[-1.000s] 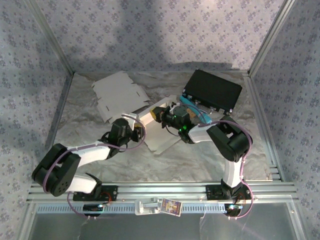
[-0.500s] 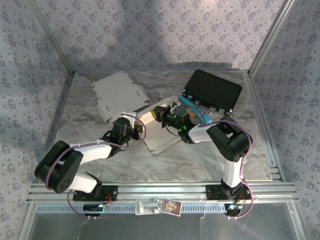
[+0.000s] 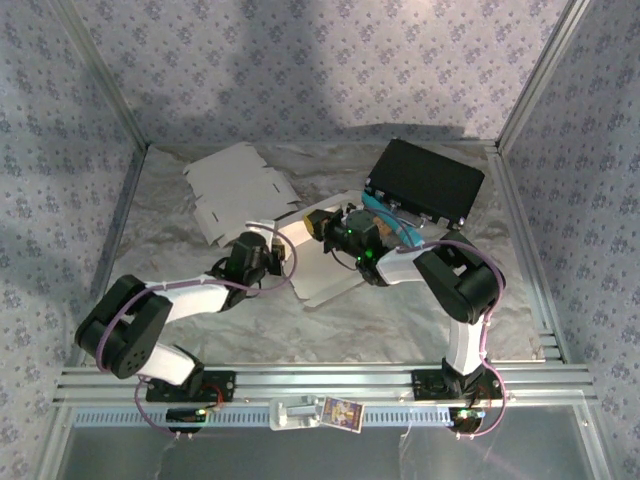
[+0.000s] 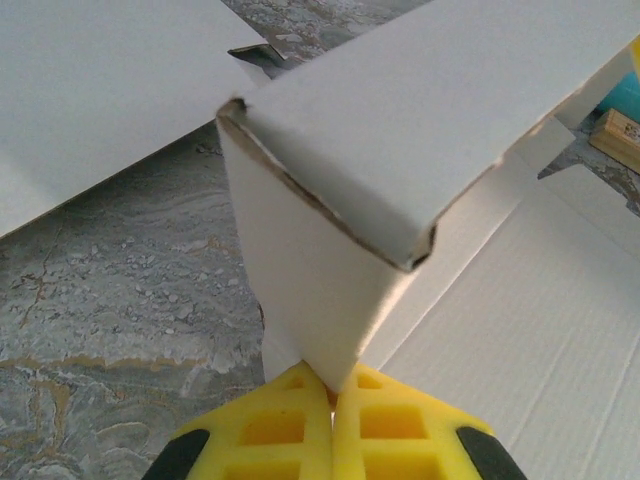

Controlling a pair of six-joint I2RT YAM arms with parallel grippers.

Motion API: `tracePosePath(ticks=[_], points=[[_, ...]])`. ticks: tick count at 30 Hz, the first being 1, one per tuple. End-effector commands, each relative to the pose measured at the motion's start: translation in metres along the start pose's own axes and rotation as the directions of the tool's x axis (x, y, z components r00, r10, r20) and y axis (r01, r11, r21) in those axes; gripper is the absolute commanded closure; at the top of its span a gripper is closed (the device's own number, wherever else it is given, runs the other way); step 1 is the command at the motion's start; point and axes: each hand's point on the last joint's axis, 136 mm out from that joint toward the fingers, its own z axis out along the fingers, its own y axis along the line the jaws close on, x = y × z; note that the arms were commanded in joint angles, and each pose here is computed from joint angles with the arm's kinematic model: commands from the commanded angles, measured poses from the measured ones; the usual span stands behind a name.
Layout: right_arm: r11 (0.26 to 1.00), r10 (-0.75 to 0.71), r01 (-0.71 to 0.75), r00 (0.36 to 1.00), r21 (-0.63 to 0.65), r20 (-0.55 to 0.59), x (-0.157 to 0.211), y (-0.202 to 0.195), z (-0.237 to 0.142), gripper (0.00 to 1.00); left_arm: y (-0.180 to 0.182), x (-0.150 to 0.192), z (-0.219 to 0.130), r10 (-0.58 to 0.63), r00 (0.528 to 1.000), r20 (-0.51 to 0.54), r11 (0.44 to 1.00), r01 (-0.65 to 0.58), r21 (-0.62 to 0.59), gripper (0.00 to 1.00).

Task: Fold the paper box

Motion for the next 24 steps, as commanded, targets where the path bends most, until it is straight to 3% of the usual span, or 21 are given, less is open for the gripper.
tracePosePath(ticks=[1,12,19,24], points=[[0.993,0.039,-0.027,0.995,0.116,-0.096,0.030,-0.030,0.003,1.00,-0.030,-0.030,0.002,-0.019,0.997,0.078,0.997,0.013,0.080,1.00],[0.991,0.014,-0.004,0.997,0.136,-0.079,0.021,-0.021,-0.002,1.00,-0.023,-0.016,0.001,-0.009,1.000,0.014,1.000,0.009,-0.017,1.00],[0.986,-0.004,0.012,0.999,0.169,-0.049,0.005,-0.016,-0.007,0.72,-0.018,-0.005,-0.008,0.033,0.999,-0.020,0.999,-0.033,-0.025,1.00],[0.986,-0.010,0.016,0.999,0.164,-0.038,0.000,-0.011,-0.006,0.65,-0.019,-0.004,-0.010,0.046,0.999,-0.029,0.999,-0.047,-0.019,1.00]])
